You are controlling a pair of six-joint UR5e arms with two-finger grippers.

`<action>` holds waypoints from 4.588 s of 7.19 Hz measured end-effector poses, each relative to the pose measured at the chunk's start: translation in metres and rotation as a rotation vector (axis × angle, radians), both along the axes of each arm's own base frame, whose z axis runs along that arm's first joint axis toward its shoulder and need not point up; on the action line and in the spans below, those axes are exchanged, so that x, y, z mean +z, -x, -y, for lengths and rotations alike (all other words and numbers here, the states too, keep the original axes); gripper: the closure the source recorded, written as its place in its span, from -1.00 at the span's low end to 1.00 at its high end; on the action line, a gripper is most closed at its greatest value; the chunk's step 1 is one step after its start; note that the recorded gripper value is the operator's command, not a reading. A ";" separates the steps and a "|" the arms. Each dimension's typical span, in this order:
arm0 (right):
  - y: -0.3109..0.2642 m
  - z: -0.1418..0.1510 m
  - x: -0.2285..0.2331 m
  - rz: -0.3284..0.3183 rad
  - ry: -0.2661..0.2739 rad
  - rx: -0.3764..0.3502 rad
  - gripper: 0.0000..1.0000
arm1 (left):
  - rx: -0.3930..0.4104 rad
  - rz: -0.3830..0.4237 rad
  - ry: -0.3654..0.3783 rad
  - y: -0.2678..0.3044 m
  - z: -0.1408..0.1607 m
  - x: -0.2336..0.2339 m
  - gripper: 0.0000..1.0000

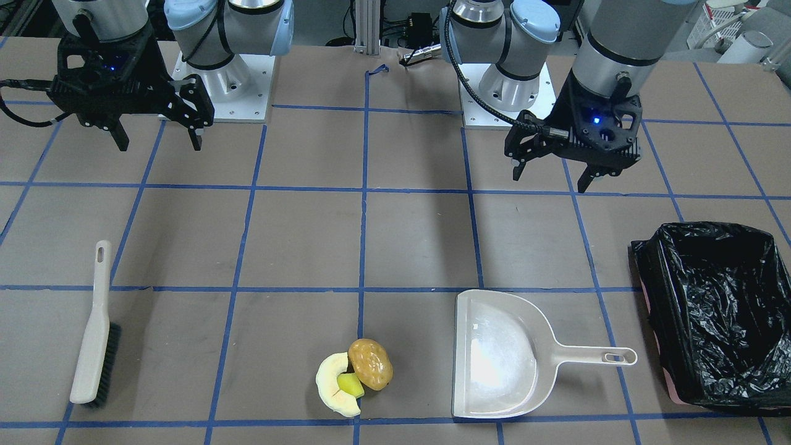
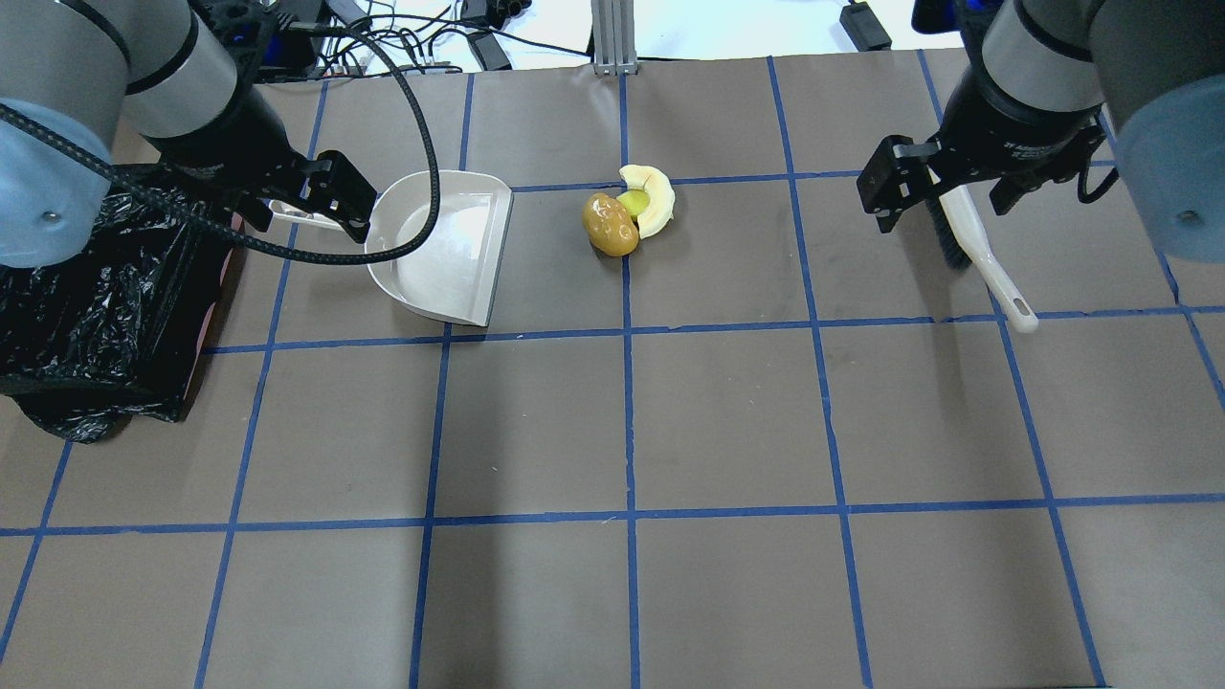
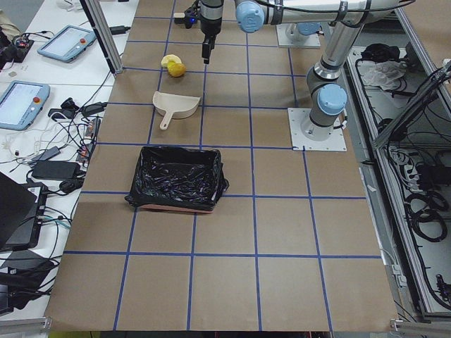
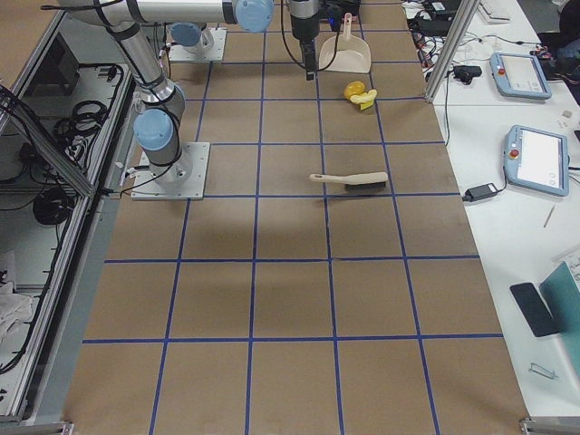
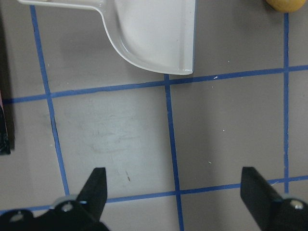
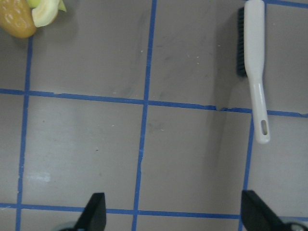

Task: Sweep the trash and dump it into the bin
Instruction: 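Grasp the white dustpan handle with the left gripper while the right grasps the brush, then lift the white brush with the right gripper while the left gripper holds the dustpan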

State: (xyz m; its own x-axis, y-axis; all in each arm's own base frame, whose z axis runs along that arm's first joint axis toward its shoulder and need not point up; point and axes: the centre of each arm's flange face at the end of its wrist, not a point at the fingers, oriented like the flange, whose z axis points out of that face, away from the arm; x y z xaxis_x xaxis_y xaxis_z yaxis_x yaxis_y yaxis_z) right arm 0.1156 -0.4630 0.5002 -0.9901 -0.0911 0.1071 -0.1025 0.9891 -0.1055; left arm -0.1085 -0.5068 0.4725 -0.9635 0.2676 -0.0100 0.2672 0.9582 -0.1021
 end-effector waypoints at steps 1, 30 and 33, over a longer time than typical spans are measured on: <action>0.005 0.001 0.000 -0.045 -0.001 0.001 -1.00 | -0.117 0.014 0.009 -0.004 0.014 -0.011 -1.00; 0.206 0.126 -0.273 0.118 -0.288 0.074 0.07 | -1.341 0.111 -0.079 -0.147 0.199 -0.234 -0.19; 0.207 0.126 -0.274 0.120 -0.291 0.073 1.00 | -1.342 0.113 -0.080 -0.142 0.200 -0.234 -0.19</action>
